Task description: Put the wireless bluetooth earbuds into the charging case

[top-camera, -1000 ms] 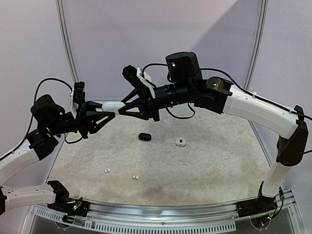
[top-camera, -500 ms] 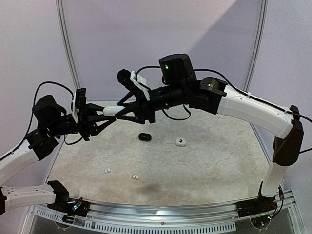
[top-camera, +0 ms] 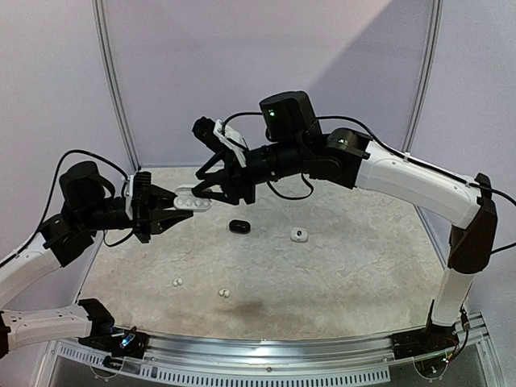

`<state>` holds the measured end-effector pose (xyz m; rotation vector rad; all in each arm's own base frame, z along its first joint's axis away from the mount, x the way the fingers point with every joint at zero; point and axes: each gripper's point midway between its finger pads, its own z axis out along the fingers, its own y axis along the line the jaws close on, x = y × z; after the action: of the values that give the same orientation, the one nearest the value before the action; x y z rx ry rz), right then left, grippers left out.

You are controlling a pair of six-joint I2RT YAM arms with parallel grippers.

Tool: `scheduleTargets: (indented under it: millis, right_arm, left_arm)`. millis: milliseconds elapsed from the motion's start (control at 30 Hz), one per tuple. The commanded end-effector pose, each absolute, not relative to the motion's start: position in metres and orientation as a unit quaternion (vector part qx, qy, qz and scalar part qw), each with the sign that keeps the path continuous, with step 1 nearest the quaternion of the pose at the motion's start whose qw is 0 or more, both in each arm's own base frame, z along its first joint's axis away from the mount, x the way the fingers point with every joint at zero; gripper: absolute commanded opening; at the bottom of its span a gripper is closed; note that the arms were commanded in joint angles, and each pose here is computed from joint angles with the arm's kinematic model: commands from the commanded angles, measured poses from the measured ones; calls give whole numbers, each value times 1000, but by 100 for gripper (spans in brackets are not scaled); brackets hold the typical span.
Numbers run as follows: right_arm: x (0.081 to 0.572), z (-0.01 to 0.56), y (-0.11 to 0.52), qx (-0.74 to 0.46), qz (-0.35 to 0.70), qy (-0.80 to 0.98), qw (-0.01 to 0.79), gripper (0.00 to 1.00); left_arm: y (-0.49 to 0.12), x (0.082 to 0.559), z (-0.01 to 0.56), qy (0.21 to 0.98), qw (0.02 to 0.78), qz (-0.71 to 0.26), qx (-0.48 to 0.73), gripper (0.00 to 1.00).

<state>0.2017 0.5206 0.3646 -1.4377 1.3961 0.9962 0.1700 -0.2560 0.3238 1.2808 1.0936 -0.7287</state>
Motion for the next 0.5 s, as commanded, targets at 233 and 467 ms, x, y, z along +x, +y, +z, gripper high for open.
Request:
scheduleTargets:
  millis: [233,467]
  right_arm:
    - [227,360,524,-546,411,588,432,44]
    - [218,366,521,-555,439,575,411,56]
  left_arm:
    - [-256,162,330,513,578,-400,493,0]
    - [-238,199,305,605,567,-414,375,0]
